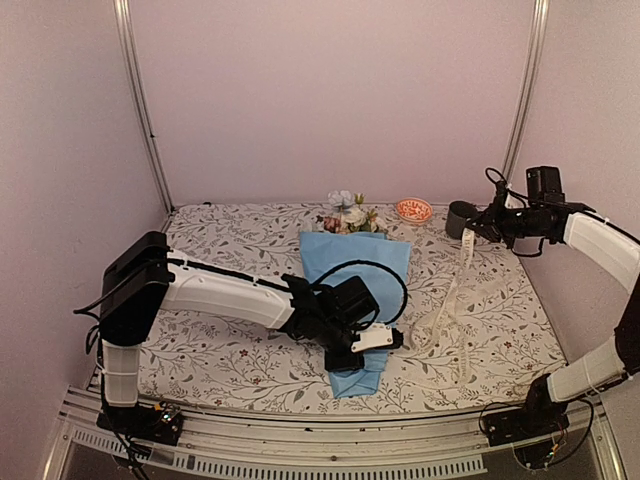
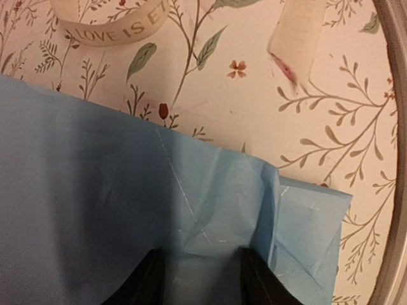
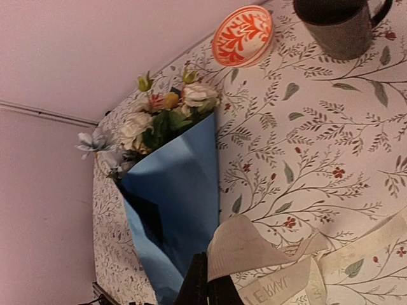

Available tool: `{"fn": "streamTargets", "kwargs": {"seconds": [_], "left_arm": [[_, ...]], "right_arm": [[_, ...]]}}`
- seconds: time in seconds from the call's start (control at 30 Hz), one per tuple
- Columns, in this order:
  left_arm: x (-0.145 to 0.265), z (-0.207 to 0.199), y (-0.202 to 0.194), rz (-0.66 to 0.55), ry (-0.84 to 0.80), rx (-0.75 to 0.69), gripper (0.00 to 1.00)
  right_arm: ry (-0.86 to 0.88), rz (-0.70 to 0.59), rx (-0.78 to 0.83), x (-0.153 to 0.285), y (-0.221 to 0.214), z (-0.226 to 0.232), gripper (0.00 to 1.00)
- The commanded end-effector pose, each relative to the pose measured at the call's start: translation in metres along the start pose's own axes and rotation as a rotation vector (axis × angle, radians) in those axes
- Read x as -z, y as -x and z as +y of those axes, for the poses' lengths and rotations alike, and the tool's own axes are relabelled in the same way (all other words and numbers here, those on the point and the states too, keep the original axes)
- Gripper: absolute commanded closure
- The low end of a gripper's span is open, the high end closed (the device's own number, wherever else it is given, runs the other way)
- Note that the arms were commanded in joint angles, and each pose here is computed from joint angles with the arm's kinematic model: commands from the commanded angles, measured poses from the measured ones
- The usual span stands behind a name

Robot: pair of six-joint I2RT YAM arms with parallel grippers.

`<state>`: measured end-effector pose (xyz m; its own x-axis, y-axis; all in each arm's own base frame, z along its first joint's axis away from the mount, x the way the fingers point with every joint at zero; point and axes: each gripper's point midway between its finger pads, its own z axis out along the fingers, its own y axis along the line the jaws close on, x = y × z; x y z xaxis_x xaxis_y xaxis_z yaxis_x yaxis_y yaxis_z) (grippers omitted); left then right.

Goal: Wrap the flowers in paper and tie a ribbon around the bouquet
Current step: Adjust the ribbon at the center of the board, then move the ribbon to the center of the board.

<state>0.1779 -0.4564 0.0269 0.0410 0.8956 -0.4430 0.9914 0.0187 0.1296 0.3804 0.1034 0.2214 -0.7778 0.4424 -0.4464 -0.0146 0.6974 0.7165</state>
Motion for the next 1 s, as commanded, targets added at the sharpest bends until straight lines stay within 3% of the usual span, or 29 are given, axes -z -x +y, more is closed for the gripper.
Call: {"fn": "streamTargets", "kwargs": {"seconds": [0.0, 0.03, 0.1, 0.2, 0.23, 0.27, 0.47, 0.7, 0.97], "left_arm": [[-0.013, -0.009, -0.019, 0.062, -0.057, 0.011, 0.58], [-0.013, -0.009, -0.018, 0.062, -0.058, 0.013, 0.58], [-0.013, -0.009, -0.019, 0.064, -0.055, 0.016, 0.58], [-0.013, -0.008, -0.019, 0.063, -0.055, 0.019, 0.58], [-0.013, -0.009, -0.019, 0.064, -0.055, 0.018, 0.58], [-0.013, -0.009, -0.019, 0.062, -0.057, 0.018, 0.58], [-0.014, -0.009, -0.019, 0.066, -0.06, 0.019, 0.58], [-0.015, -0.009, -0.019, 0.071, -0.065, 0.017, 0.58], [-0.015, -0.009, -0.019, 0.077, -0.066, 0.022, 0.57]], "right_arm": [[-0.308, -0.066, 0.056, -0.006, 0.03, -0.07, 0.94], [-0.35, -0.061, 0.056, -0.009, 0.035, -0.081, 0.89], [-0.47, -0.031, 0.054, -0.013, 0.038, -0.107, 0.58], [-0.628, 0.046, 0.057, -0.01, 0.036, -0.132, 0.27], [-0.653, 0.069, 0.064, -0.008, 0.03, -0.135, 0.06], [-0.681, 0.089, 0.08, -0.005, 0.023, -0.135, 0.0], [-0.729, 0.316, 0.176, 0.009, -0.064, -0.104, 0.01], [-0.698, 0.584, 0.1, 0.026, -0.195, -0.104, 0.01], [-0.724, 0.778, 0.076, 0.04, -0.288, -0.112, 0.01]]}}
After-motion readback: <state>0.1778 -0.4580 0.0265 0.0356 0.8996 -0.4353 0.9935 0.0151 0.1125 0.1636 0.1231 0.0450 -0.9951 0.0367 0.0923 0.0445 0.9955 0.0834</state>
